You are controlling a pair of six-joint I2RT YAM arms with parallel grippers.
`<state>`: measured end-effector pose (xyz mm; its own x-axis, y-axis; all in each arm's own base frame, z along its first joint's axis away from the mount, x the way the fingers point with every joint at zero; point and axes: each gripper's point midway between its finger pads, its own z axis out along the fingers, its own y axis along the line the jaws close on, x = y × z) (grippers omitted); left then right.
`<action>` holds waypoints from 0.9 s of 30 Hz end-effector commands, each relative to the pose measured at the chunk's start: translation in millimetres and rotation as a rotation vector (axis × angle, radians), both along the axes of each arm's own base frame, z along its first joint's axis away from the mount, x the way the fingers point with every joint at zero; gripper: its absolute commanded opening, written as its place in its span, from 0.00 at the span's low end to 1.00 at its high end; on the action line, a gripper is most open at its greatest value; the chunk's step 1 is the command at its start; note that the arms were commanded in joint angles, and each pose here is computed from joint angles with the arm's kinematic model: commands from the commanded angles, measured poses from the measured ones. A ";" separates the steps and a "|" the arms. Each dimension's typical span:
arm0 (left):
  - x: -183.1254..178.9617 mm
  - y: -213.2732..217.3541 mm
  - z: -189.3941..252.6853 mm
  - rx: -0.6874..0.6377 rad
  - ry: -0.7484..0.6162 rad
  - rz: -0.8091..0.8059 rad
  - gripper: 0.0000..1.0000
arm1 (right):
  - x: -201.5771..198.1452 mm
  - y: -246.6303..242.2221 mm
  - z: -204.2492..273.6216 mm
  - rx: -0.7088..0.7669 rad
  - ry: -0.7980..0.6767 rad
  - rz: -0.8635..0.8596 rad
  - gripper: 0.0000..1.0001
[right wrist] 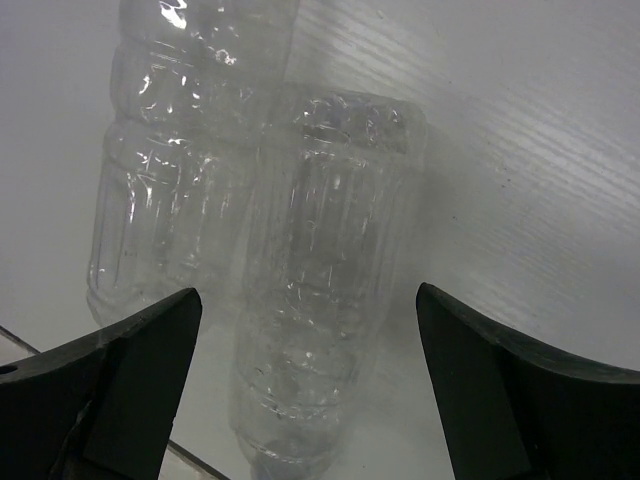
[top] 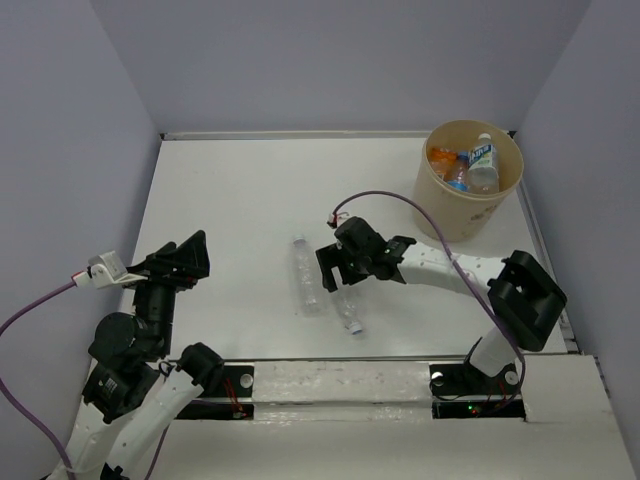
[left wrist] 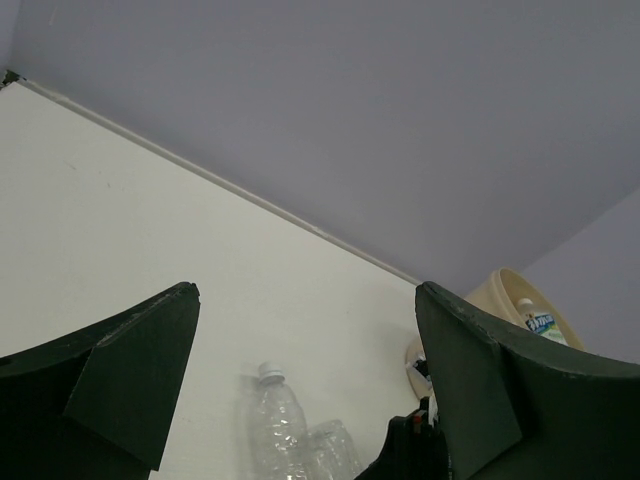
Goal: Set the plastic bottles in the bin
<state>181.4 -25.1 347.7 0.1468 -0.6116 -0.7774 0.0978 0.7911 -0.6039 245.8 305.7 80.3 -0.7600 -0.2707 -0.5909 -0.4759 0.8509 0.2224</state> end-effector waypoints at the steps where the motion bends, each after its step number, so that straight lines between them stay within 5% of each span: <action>1: 1.8 -0.7 6.3 0.005 -0.025 0.003 0.99 | 4.1 10.9 -8.7 0.012 0.009 -0.009 0.92; 7: 0.8 -0.9 7.0 0.003 -0.030 -0.002 0.99 | 19.8 -0.6 -30.6 -0.086 -0.019 -0.083 0.82; 14: 0.7 -1.7 7.5 0.003 -0.032 -0.006 0.99 | 30.2 -17.5 -9.2 -0.121 -0.100 -0.146 0.48; 21: -0.2 -2.1 9.2 -0.003 -0.039 -0.011 0.99 | 65.6 -42.6 113.6 -0.035 -0.394 -0.278 0.44; 27: -0.9 -2.0 8.9 -0.003 -0.042 -0.014 0.99 | 125.1 -137.4 260.9 0.101 -0.728 -0.614 0.43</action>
